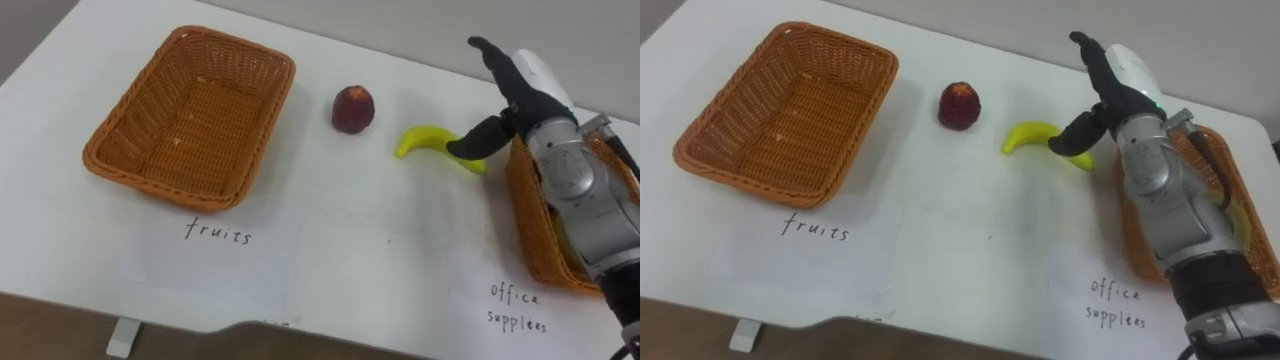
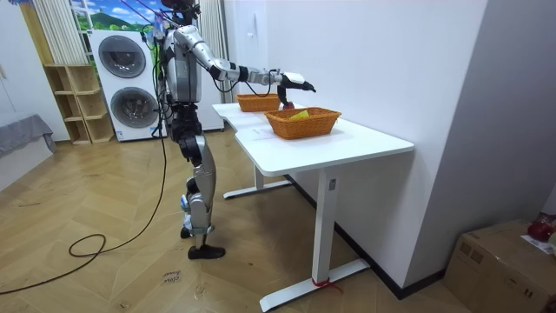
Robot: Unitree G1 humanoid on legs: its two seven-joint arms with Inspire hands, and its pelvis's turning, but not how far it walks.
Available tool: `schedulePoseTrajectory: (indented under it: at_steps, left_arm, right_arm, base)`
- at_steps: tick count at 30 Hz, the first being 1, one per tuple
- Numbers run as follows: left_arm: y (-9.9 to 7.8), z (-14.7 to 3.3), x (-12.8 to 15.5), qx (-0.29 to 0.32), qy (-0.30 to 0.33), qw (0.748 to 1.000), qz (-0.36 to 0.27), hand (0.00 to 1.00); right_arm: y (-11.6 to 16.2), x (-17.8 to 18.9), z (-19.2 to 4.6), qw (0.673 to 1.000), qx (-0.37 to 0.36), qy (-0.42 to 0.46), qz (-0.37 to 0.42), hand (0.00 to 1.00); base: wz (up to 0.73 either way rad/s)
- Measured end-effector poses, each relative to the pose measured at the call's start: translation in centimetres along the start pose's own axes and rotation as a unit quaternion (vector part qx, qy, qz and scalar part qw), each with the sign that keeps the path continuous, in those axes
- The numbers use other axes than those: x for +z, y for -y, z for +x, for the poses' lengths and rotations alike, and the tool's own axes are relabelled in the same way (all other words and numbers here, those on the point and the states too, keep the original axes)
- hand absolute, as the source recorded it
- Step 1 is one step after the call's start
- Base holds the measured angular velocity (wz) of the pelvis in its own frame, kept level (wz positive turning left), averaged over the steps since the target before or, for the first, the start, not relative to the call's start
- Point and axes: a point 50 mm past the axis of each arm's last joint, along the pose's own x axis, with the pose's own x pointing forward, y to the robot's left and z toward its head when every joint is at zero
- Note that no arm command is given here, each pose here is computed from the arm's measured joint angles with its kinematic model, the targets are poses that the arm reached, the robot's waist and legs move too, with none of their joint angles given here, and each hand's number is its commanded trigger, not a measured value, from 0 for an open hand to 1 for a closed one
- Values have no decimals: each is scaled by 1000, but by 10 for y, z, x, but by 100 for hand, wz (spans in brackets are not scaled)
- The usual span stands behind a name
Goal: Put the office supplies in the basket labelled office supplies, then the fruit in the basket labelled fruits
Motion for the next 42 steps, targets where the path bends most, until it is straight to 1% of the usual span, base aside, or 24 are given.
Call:
schedulePoseTrajectory:
  at_steps: [6, 11, 20, 24, 27, 42]
  left_arm:
    - [-2, 3, 17, 2, 15, 1000, 1, 0]
    - [-2, 4, 24, 2, 21, 1000, 0, 0]
    - [-1, 5, 20, -1, 12, 1000, 2, 0]
    - [2, 5, 20, -6, 10, 1000, 14, 0]
    - [3, 5, 24, -7, 16, 1000, 18, 0]
    - [5, 5, 26, -4, 20, 999, 26, 0]
  right_arm:
    - [-11, -9, 6, 999, 30, -30, -27, 0]
    - [-13, -8, 6, 998, 36, -29, -32, 0]
    - [-14, -11, 6, 997, 37, -35, -52, 0]
    - [-15, -17, 7, 996, 40, -47, -70, 0]
    - [-15, -19, 7, 995, 40, -54, -72, 0]
    - [-13, -20, 9, 995, 32, -57, -74, 0]
  base:
    - [9]
    - [0]
    - [0]
    - [0]
    - [0]
    - [-1]
